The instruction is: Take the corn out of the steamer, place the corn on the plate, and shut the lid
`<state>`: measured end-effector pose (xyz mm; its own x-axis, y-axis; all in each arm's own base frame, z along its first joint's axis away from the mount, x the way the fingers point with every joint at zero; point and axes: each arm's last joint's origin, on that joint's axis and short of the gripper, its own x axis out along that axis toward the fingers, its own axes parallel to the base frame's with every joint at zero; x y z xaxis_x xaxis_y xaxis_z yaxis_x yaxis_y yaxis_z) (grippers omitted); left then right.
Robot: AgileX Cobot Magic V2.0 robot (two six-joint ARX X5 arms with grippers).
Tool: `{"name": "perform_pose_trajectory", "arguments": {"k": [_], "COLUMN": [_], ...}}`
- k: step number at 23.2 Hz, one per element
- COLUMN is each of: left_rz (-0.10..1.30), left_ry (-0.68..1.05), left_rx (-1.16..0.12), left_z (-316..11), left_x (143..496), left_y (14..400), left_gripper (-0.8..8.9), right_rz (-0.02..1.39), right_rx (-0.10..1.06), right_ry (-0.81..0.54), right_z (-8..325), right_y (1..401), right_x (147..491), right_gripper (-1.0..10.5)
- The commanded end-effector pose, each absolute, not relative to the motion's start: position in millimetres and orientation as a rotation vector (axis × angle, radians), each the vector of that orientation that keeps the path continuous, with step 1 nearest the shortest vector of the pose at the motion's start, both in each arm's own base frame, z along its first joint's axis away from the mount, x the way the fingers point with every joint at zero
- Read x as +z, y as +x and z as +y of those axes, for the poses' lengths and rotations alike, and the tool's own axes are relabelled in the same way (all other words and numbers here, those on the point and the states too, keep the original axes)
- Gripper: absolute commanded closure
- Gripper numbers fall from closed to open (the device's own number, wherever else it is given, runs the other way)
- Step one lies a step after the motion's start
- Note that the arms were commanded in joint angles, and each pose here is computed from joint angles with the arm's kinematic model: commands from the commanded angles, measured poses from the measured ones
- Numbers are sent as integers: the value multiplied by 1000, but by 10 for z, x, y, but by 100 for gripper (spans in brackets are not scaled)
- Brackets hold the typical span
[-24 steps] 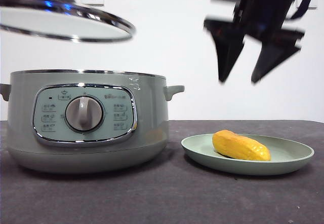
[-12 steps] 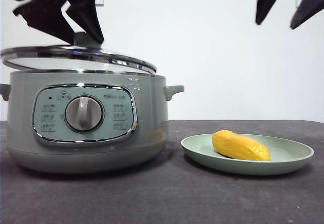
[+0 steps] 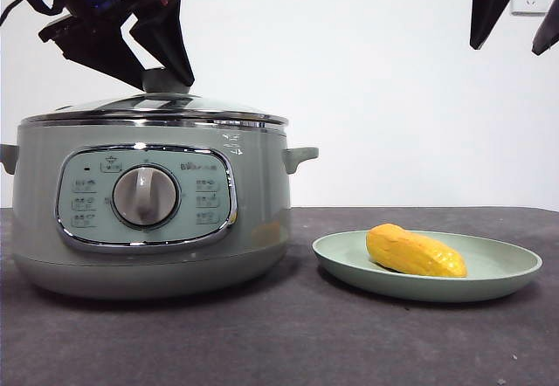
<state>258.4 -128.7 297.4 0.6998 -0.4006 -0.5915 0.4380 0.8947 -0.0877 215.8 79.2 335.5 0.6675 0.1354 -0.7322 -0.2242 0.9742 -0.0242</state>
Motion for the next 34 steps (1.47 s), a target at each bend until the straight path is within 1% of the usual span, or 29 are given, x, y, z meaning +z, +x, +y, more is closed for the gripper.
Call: {"name": "perform_pose_trajectory", "arguments": {"k": [1, 3, 6, 9, 12, 13, 15, 16, 17, 21, 24, 25, 27, 28, 29, 30, 31, 32, 34], "left_rz": [632, 633, 628, 634, 635, 635, 630, 626, 621, 576, 580, 583, 573, 559, 544, 527, 511, 495, 468], "left_ry": [59, 69, 108, 110, 109, 109, 107, 106, 105, 94, 92, 92, 91, 87, 84, 80, 78, 74, 69], "left_rx": [-477, -470, -416, -415, -417, -417, -417, -417, -417, -414, -416, -418, -416, -417, -418, -420, -422, -423, -419], "left_z": [-1311, -1308, -1289, -1288, -1288, -1288, -1290, -1291, -1292, -1291, -1223, -1193, -1121, -1074, -1026, -974, -927, -875, -780], "left_x": [3017, 3015, 3009, 3004, 3004, 3004, 3008, 3011, 3014, 3067, 3171, 3211, 3313, 3381, 3447, 3512, 3567, 3622, 3700], "left_y": [2575, 2575, 2579, 2576, 2576, 2576, 2578, 2581, 2583, 2588, 2449, 2388, 2245, 2153, 2056, 1953, 1859, 1753, 1569], "left_gripper": [822, 822, 822, 822, 799, 711, 437, 377, 373, 373, 374, 374, 378, 387, 480, 645, 823, 822, 821], "right_rz": [819, 820, 820, 820, 821, 821, 821, 821, 821, 815, 800, 797, 790, 775, 754, 732, 710, 672, 571], "right_rx": [201, 201, 201, 201, 204, 204, 204, 204, 204, 211, 216, 229, 307, 333, 347, 358, 367, 379, 399], "right_ry": [-115, -116, -115, -115, -114, -114, -114, -114, -114, -111, -106, -106, -92, -87, -91, -96, -96, -91, -71], "right_z": [794, 794, 794, 794, 795, 795, 795, 795, 795, 799, 804, 810, 833, 841, 843, 844, 840, 832, 802], "right_y": [2163, 2163, 2163, 2162, 2162, 2162, 2162, 2162, 2162, 2165, 2169, 2161, 2118, 2082, 2042, 1992, 1943, 1876, 1740], "right_x": [3338, 3338, 3338, 3338, 3338, 3338, 3338, 3338, 3338, 3342, 3356, 3362, 3392, 3418, 3441, 3462, 3473, 3474, 3450], "right_gripper": [603, 603, 603, 603, 604, 603, 604, 603, 603, 604, 604, 604, 608, 659, 755, 838, 895, 947, 959]}}
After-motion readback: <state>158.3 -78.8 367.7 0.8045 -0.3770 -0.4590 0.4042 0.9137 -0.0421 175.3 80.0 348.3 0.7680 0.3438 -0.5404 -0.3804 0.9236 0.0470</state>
